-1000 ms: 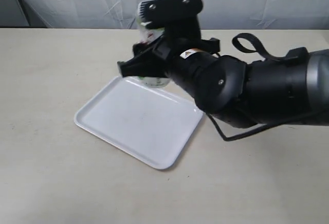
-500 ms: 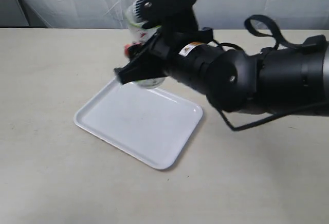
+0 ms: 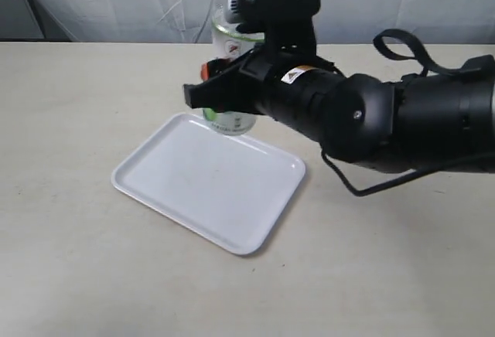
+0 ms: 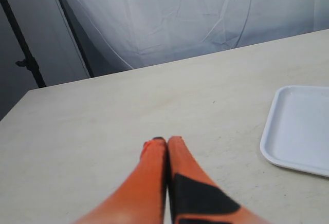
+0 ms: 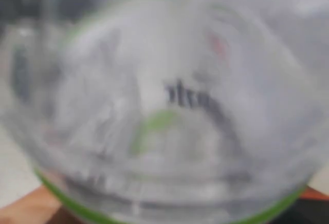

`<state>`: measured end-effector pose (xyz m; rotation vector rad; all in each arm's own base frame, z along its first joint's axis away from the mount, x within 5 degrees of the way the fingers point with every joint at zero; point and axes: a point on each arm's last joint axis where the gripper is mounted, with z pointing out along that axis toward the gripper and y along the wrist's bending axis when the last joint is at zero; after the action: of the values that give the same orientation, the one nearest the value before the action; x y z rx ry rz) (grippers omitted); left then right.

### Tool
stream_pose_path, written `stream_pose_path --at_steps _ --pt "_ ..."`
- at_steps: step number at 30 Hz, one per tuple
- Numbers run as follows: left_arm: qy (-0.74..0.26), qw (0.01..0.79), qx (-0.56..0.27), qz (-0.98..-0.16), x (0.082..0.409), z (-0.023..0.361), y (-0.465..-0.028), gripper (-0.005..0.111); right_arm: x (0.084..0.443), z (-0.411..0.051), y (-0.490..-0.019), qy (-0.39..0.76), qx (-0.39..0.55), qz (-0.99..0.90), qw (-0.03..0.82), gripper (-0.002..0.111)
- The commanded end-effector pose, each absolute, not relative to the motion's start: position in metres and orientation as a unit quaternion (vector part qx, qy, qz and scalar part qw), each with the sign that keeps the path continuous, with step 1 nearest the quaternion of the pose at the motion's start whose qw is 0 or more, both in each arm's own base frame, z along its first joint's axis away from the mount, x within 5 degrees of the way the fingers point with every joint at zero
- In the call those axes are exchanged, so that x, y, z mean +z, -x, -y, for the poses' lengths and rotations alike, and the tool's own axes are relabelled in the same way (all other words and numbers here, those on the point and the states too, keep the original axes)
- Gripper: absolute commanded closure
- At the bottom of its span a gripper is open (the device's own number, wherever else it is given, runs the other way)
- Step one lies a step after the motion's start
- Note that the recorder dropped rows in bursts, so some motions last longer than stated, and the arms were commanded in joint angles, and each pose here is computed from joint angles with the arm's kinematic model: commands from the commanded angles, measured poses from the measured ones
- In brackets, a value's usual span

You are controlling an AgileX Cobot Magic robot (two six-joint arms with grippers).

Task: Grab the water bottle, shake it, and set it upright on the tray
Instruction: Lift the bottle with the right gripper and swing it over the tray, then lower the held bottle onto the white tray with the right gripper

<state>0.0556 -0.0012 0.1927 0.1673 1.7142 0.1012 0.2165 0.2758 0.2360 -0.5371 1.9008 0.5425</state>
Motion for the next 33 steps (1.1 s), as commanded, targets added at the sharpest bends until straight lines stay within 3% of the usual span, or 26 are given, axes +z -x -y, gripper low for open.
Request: stream_pose_path --at_steps 1,2,5,6,10,15,18,19,23,26,28,33 --pt "-0.071 0.65 0.041 -0.755 0.192 0.001 -0.055 0.106 0.242 -0.289 -0.199 0.437 0.191 -0.722 0.501 0.109" --pt "-0.071 0.65 0.041 -0.755 0.192 0.001 -0.055 0.106 0.243 -0.285 -0.204 0.408 0.197 -0.734 0.506 0.109" --pt "-0.071 0.65 0.041 -0.755 0.192 0.001 -0.055 0.106 0.246 -0.263 -0.228 0.182 0.222 -0.8 0.527 0.109" --pt "-0.071 0.65 0.041 -0.755 0.192 0.001 -0.055 0.106 0.246 -0.263 -0.229 0.19 0.215 -0.797 0.531 0.109" --pt "-0.071 0.65 0.041 -0.755 0.192 0.001 -0.055 0.106 0.243 -0.279 -0.208 0.418 0.184 -0.739 0.495 0.109" --pt "-0.071 0.65 0.041 -0.755 0.192 0.001 -0.055 0.106 0.244 -0.244 -0.242 0.138 0.204 -0.817 0.521 0.109" --pt "-0.071 0.65 0.041 -0.755 0.192 0.001 -0.055 0.106 0.241 -0.263 -0.225 0.339 0.189 -0.778 0.495 0.109" --pt "-0.071 0.65 0.041 -0.755 0.192 0.001 -0.055 0.106 0.246 -0.263 -0.223 0.36 0.184 -0.765 0.502 0.109" --pt "-0.071 0.65 0.041 -0.755 0.192 0.001 -0.055 0.106 0.287 -0.248 -0.221 0.276 0.211 -0.743 0.573 0.109" --pt "-0.071 0.65 0.041 -0.755 0.192 0.001 -0.055 0.106 0.3 -0.243 -0.214 0.279 0.226 -0.737 0.573 0.109" --pt "-0.071 0.65 0.041 -0.755 0.192 0.001 -0.055 0.106 0.289 -0.246 -0.211 0.303 0.231 -0.756 0.532 0.109" --pt "-0.071 0.65 0.041 -0.755 0.192 0.001 -0.055 0.106 0.222 -0.254 -0.209 0.322 0.199 -0.808 0.451 0.109"
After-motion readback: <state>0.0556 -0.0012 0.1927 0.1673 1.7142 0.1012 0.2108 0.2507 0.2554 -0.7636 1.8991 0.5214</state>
